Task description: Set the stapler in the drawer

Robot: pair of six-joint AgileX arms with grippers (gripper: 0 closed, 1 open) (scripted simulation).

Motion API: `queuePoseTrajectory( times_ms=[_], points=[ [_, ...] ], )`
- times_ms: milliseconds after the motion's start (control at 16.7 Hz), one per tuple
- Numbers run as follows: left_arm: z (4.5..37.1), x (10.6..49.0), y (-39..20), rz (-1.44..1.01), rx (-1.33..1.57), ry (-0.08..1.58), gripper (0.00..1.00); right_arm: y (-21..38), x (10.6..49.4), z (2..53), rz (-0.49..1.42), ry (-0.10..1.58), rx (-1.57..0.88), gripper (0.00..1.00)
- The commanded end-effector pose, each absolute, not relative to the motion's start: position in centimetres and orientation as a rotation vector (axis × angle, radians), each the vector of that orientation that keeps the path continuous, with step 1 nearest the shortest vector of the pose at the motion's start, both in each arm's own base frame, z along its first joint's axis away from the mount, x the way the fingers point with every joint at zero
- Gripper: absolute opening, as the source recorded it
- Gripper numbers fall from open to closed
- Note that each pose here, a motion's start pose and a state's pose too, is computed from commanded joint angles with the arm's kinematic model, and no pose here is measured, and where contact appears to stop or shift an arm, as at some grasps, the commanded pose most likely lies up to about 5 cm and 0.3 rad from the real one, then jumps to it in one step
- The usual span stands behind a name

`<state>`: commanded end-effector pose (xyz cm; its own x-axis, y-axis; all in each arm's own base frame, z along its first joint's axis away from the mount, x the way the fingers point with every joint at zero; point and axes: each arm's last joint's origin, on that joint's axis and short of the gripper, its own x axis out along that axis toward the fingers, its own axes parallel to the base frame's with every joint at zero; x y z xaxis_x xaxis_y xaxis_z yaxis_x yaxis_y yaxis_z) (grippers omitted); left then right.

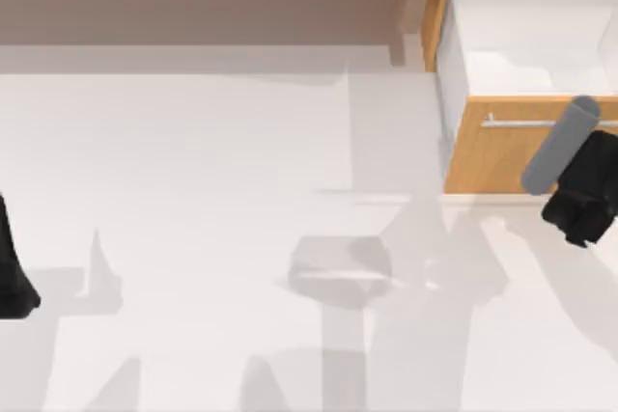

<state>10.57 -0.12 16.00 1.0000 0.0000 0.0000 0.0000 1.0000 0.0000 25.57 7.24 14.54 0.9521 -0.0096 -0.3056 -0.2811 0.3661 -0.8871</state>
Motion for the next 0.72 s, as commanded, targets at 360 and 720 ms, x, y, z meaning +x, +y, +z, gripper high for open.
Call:
queuePoseTrajectory(
  times_ms=[360, 720],
  points=[
    [16.0, 10.6, -0.1, 0.000, 0.000, 0.000, 1.00, 3.6, 24.9, 19.0, 0.205, 0.637, -0.863, 1.00],
    [16.0, 10.6, -0.1, 0.000, 0.000, 0.000, 1.00, -0.8, 21.5, 19.4, 0.172, 1.158, -0.471, 1.00]
  ],
)
